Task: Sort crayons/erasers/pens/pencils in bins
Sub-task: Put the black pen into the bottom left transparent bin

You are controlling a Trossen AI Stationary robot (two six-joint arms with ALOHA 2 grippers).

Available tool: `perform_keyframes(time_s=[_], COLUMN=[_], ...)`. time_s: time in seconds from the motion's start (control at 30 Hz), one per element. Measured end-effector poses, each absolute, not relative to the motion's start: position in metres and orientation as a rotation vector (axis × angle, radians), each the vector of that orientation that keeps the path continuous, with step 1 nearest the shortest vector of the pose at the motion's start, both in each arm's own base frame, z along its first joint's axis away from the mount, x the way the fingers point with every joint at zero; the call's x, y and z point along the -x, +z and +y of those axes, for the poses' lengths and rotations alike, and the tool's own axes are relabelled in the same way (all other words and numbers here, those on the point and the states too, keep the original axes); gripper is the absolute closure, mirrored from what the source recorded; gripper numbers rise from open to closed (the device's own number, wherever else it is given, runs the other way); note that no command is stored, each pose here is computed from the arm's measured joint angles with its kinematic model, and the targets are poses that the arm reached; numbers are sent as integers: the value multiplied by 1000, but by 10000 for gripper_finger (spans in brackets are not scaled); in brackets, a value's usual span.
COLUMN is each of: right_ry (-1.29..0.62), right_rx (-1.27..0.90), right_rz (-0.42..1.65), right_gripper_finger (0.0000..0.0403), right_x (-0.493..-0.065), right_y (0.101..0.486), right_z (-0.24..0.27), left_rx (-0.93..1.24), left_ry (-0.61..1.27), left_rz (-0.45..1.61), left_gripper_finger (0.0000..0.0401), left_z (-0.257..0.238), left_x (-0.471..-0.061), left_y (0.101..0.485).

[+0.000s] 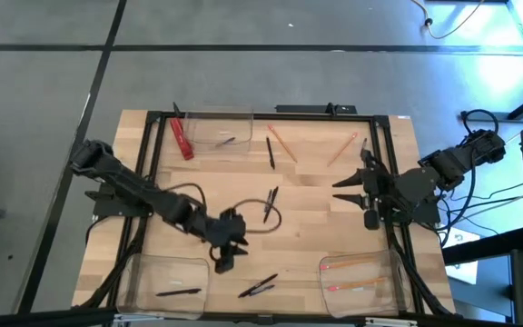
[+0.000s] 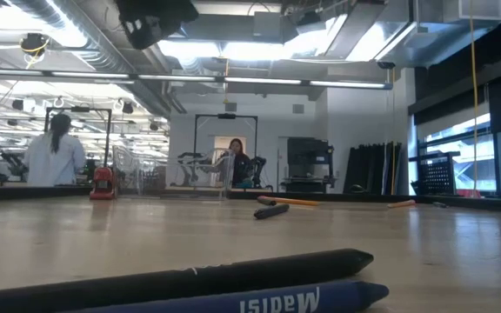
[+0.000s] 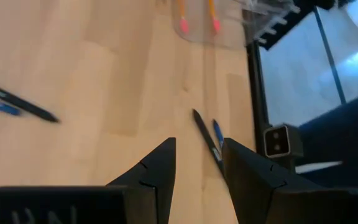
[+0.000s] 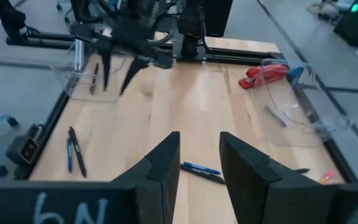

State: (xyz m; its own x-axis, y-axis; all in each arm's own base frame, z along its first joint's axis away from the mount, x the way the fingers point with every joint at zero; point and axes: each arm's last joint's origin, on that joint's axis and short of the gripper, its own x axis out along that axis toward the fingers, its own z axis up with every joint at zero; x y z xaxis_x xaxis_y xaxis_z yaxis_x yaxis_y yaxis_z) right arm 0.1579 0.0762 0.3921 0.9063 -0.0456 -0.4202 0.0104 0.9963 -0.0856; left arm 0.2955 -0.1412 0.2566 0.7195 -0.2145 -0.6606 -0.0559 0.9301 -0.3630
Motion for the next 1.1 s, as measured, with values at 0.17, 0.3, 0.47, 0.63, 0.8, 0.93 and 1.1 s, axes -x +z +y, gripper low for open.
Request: perform_keyframes(time_s=[0.17,0.3,0.47,0.63,0.8,0.93,1.1], right_ry=[-22,-21,-21,-21,-22,-23,-25], right_rx=[111,112,110,109,110,118,130], right_rz=[436,436,436,436,438,452,471], right_gripper_finger=[288,288,288,288,288,288,288], right_x=[-158,-158,-158,-158,-158,-157,-156], right_y=[392,392,392,392,392,391,389], right_z=[76,76,76,76,76,76,75], left_rx=[347,336,318,347,322,473,487], left_ry=[-133,-149,-141,-100,-8,27,-19], left_rz=[779,790,832,976,1104,1045,1018], left_gripper_finger=[280,280,280,280,280,280,280], left_z=[-174,-198,-200,-180,-161,-155,-178], left_x=[-303,-307,-307,-314,-322,-334,-334], left_y=[229,203,193,211,252,276,272])
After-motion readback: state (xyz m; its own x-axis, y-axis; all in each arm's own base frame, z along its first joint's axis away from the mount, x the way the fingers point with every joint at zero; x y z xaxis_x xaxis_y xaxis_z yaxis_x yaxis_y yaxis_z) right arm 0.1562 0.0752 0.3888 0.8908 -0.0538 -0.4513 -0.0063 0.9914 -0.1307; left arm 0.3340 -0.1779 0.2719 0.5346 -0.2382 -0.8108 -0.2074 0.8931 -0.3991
